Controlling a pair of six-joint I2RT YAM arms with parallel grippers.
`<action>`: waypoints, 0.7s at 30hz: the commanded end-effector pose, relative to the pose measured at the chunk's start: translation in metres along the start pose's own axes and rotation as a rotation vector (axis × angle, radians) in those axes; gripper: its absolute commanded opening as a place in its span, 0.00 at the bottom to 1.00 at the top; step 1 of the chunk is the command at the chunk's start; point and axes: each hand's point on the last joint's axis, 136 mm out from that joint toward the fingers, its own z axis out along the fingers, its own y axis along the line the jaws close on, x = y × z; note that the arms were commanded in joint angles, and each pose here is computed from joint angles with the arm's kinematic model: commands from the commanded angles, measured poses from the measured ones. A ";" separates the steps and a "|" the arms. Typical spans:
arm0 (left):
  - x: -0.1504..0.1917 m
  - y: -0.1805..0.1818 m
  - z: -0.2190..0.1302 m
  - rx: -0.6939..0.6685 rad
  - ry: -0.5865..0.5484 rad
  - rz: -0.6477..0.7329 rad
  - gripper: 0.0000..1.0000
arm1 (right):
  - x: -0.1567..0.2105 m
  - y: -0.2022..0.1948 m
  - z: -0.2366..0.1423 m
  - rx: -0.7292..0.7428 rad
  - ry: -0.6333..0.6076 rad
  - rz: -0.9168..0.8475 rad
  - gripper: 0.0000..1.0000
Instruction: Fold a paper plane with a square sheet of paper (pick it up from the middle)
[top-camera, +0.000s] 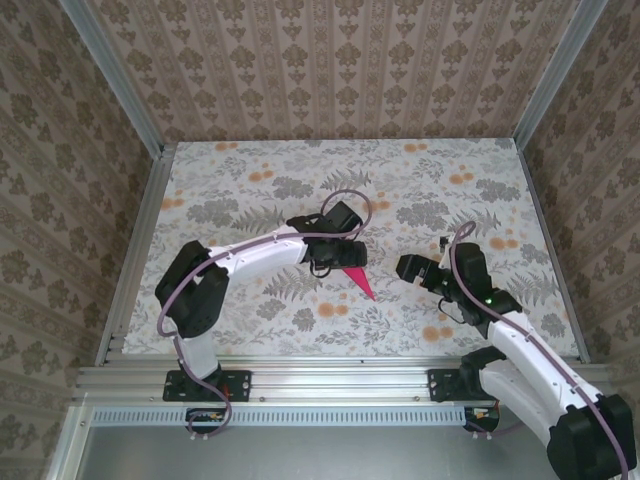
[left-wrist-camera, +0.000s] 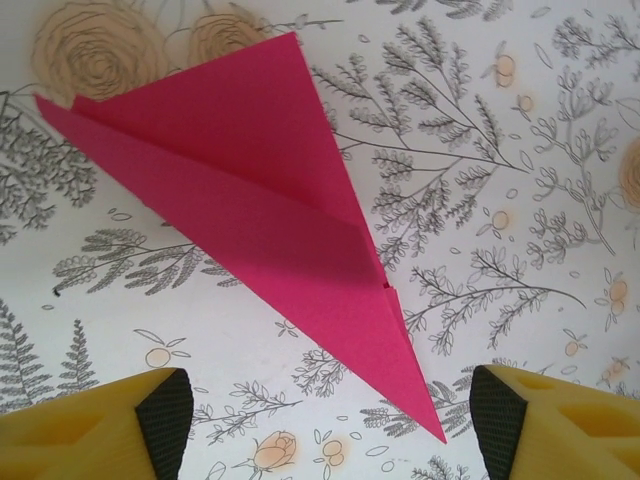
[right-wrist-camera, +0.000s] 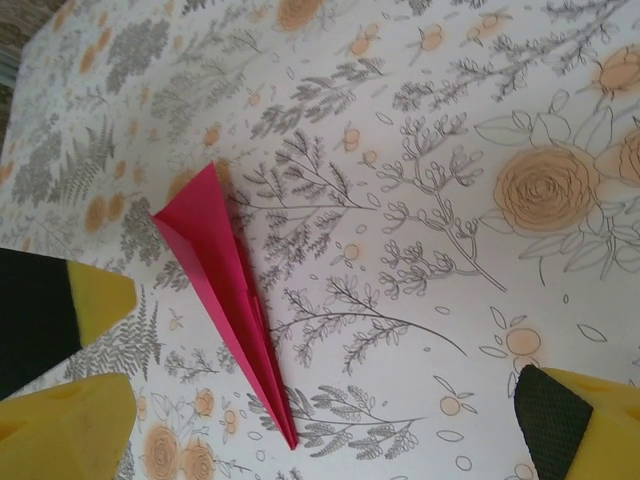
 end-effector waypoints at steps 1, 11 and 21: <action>-0.004 0.010 -0.004 -0.043 -0.028 -0.087 0.77 | -0.001 -0.006 0.002 0.038 0.011 0.018 1.00; -0.001 0.009 0.005 -0.054 -0.008 -0.147 0.81 | 0.009 -0.012 0.006 0.073 0.073 0.017 1.00; 0.000 0.005 0.018 -0.096 0.044 -0.169 0.82 | 0.027 -0.024 0.025 0.159 0.254 0.039 1.00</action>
